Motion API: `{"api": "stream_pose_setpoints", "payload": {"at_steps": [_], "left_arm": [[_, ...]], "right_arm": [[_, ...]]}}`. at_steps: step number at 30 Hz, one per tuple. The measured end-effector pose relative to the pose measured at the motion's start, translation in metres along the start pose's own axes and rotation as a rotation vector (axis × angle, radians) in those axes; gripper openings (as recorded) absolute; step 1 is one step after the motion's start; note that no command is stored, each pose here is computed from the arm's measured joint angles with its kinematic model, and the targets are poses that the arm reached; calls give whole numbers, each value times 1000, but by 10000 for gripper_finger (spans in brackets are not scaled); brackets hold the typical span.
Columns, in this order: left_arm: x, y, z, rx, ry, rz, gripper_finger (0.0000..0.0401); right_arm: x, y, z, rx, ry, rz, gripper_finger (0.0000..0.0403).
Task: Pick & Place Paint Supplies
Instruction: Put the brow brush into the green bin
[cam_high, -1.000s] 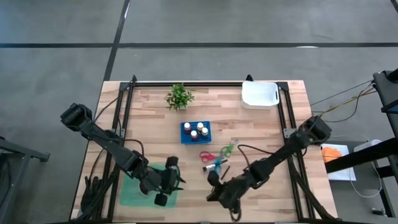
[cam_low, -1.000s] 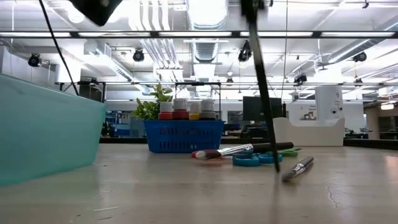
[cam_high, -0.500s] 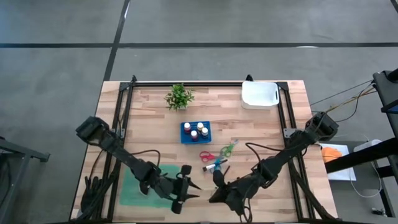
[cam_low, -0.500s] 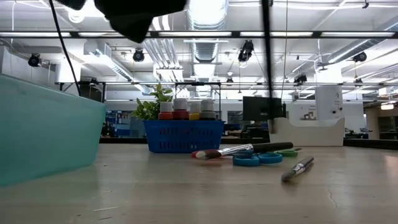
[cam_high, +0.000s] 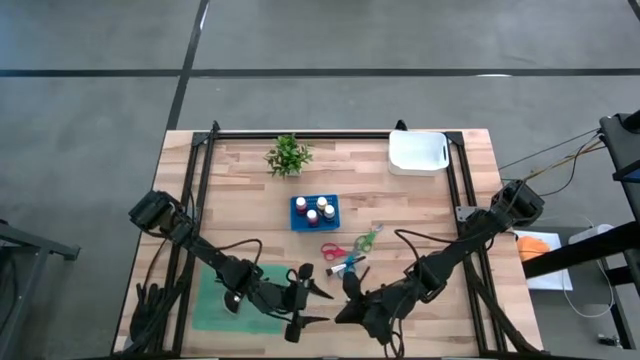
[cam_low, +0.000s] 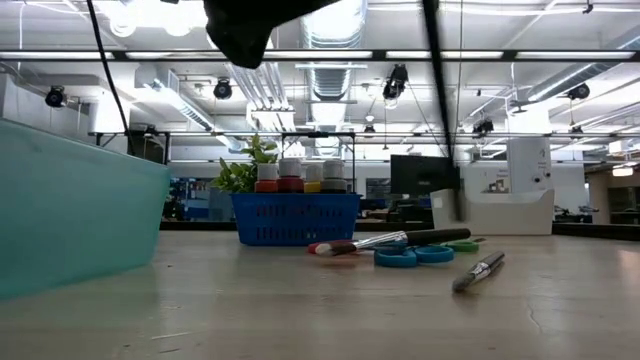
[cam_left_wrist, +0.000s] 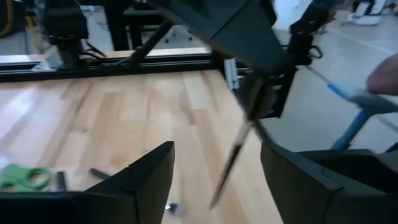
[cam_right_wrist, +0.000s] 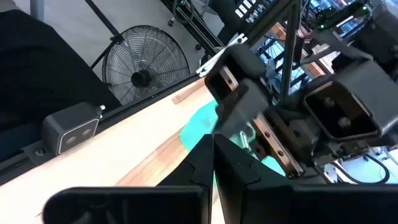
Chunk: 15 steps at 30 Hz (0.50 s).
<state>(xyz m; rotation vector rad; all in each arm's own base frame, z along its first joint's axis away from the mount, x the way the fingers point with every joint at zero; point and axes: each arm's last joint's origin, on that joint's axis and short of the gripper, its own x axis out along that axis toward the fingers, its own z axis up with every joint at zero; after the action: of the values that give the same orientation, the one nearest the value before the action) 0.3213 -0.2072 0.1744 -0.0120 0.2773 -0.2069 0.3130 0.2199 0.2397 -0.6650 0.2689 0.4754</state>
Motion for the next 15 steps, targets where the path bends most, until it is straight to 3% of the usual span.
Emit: {"api": "stream_pose_setpoints", "payload": {"at_steps": [15], "left_arm": [[4, 0, 10, -33, 0, -25, 253]], "right_arm": [[0, -3, 4, -36, -26, -47, 8]]}}
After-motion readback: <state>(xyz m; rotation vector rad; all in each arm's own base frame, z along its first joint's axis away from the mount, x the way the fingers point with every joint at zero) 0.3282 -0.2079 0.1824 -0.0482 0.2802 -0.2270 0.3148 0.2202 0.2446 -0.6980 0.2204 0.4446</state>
